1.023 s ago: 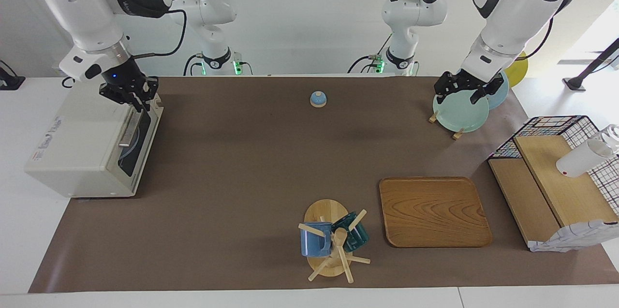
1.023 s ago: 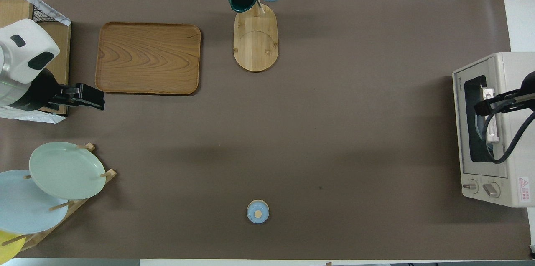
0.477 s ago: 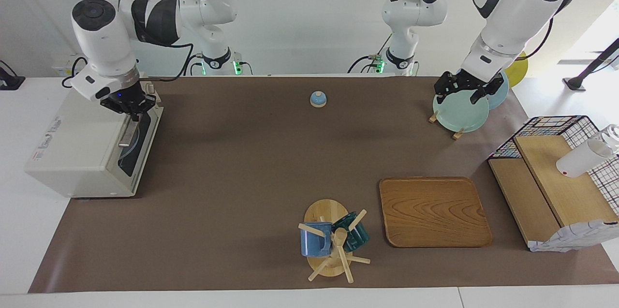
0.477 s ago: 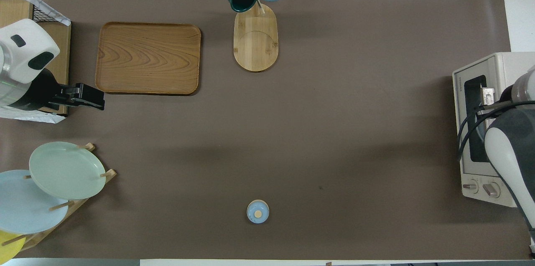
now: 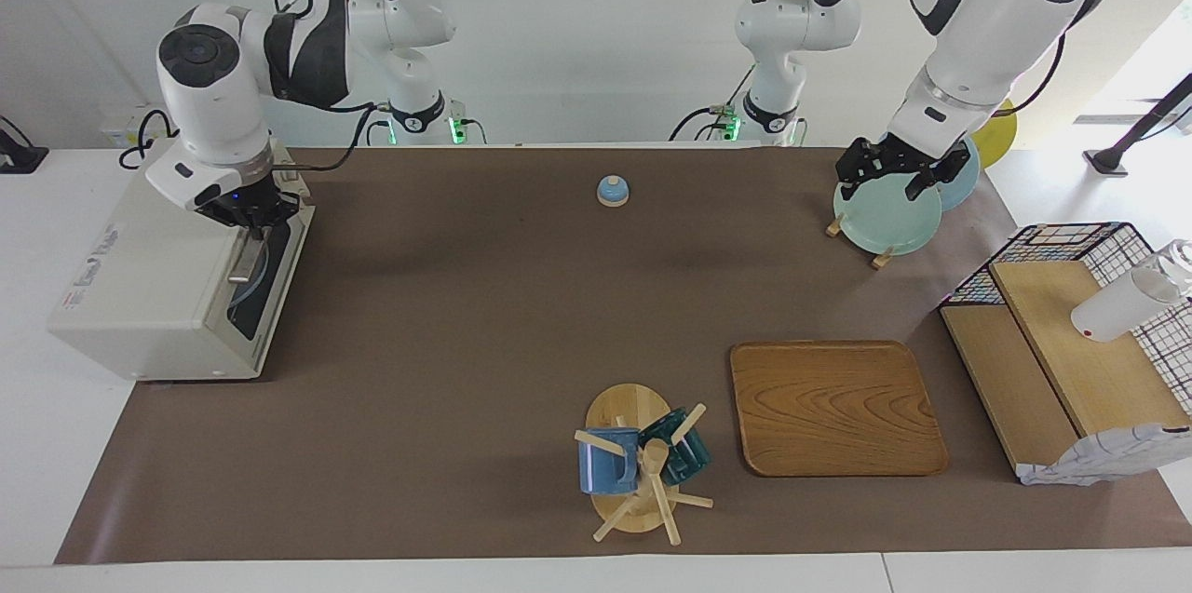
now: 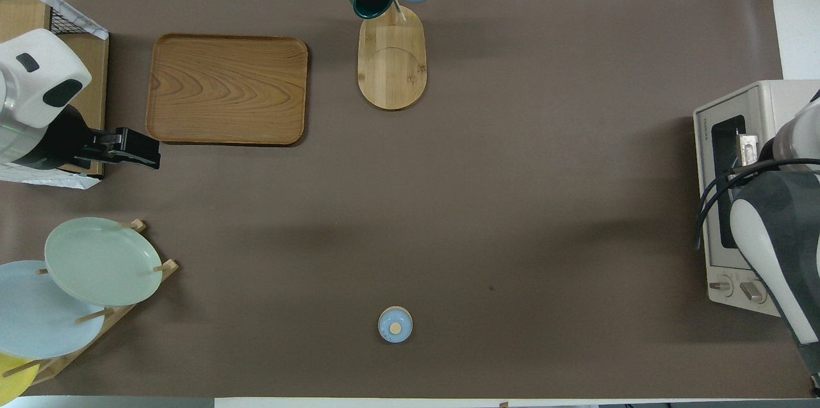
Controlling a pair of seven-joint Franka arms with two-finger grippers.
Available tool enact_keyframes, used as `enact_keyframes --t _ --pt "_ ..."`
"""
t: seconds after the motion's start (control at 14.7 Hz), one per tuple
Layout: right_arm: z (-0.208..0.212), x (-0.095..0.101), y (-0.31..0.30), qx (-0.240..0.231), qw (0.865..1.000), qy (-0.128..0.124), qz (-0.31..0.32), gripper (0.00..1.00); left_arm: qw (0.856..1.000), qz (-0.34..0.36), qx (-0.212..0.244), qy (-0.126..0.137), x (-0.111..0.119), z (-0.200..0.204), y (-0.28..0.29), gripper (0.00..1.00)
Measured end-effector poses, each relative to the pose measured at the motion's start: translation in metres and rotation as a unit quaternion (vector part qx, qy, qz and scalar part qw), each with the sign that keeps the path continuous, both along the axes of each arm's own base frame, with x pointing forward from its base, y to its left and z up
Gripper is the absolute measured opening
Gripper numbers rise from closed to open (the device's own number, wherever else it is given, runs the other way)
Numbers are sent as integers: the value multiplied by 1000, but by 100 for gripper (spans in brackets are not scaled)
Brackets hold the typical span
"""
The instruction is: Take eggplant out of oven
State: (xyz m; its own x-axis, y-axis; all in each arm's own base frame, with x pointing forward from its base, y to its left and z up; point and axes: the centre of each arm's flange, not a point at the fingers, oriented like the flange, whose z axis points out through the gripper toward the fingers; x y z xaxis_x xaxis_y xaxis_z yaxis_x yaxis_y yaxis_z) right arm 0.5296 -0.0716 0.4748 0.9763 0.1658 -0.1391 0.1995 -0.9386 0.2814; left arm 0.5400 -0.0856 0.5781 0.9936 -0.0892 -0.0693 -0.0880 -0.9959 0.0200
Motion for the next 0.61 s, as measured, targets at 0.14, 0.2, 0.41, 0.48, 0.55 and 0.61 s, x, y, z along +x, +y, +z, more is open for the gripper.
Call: enact_keyframes --t 0.14,0.2,0.41,0.48,0.55,0.61 --pt "-1 0 0 0 1000 2 6 1 1000 0 0 0 0 0 0 100" --pt "-2 -1 -1 0 1000 4 7 1 1000 0 0 0 0 0 0 100" --pt "-8 -3 -10 3 1000 5 9 1 1000 0 0 0 0 0 0 100" --pt "-9 -3 -10 3 1000 4 10 1 1000 0 0 0 0 0 0 100" --pt "-8 -4 -9 3 1000 3 11 1 1000 0 0 0 0 0 0 100" --pt "-9 -4 -9 3 1000 2 11 1 1000 0 0 0 0 0 0 100"
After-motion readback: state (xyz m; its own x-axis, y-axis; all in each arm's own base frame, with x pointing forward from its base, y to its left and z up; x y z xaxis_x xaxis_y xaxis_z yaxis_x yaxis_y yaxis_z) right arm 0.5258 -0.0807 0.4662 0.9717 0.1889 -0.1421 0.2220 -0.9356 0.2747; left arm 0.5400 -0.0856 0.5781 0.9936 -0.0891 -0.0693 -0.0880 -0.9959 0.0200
